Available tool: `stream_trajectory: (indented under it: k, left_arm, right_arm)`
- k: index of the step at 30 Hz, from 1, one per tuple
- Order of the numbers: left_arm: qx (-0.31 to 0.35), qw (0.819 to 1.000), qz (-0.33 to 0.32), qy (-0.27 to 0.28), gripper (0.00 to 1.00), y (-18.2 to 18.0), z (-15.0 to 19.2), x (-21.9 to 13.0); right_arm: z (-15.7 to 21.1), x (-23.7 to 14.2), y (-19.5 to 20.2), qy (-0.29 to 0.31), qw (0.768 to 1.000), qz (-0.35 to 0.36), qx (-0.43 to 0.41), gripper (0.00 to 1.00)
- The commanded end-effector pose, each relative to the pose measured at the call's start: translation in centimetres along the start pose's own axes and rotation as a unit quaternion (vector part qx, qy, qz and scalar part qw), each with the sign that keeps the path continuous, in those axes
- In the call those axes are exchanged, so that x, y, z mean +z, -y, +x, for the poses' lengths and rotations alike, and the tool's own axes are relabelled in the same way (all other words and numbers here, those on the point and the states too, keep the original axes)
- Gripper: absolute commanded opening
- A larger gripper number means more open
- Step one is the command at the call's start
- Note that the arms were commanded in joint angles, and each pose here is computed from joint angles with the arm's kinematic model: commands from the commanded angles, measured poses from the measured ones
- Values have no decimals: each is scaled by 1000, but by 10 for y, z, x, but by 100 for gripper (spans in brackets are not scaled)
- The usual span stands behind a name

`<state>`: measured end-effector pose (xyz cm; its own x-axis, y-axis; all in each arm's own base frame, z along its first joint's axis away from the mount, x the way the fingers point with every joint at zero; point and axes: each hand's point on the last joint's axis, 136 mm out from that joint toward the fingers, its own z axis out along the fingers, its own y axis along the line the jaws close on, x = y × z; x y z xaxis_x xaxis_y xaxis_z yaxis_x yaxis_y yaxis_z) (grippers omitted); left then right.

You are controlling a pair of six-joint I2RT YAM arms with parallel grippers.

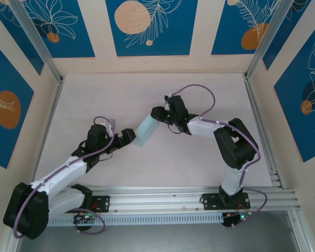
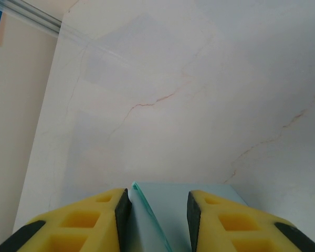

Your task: Fold the paper box

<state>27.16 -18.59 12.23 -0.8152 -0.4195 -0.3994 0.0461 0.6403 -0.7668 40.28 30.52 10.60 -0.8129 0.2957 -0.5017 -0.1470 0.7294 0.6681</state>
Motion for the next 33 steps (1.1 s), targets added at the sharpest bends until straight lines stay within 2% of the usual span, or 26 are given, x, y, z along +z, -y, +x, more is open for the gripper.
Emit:
stream_trajectory:
  k: [1, 10, 12, 17, 22, 26, 30, 33]
  left_arm:
    - [-14, 999, 33, -9, 100, 15, -8, 11]
    - [-24, 999, 11, -29, 99, -4, -1, 28]
    - [-27, 999, 3, -34, 96, -10, 4, 29]
    - [-52, 997, -23, -54, 85, -36, 24, 31]
    - [-80, 993, -53, -70, 65, -63, 48, 29]
    - [-83, 991, -74, -75, 57, -79, 55, 31]
    - [-87, 990, -83, -80, 37, -90, 61, 37]
    - [-89, 989, -85, -81, 35, -92, 62, 39]
  right_arm:
    - [101, -2, 91, -156, 975, 154, 20, 36]
    - [102, -2, 89, -158, 976, 152, 20, 35]
    - [102, -2, 89, -158, 976, 152, 20, 35]
    - [103, -1, 90, -160, 975, 155, 20, 35]
    - [103, -1, 89, -160, 975, 152, 22, 35]
    - [103, 0, 89, -161, 975, 152, 23, 35]
    - [103, -2, 88, -163, 975, 150, 25, 35]
    - [97, -5, 82, -164, 976, 144, 17, 38]
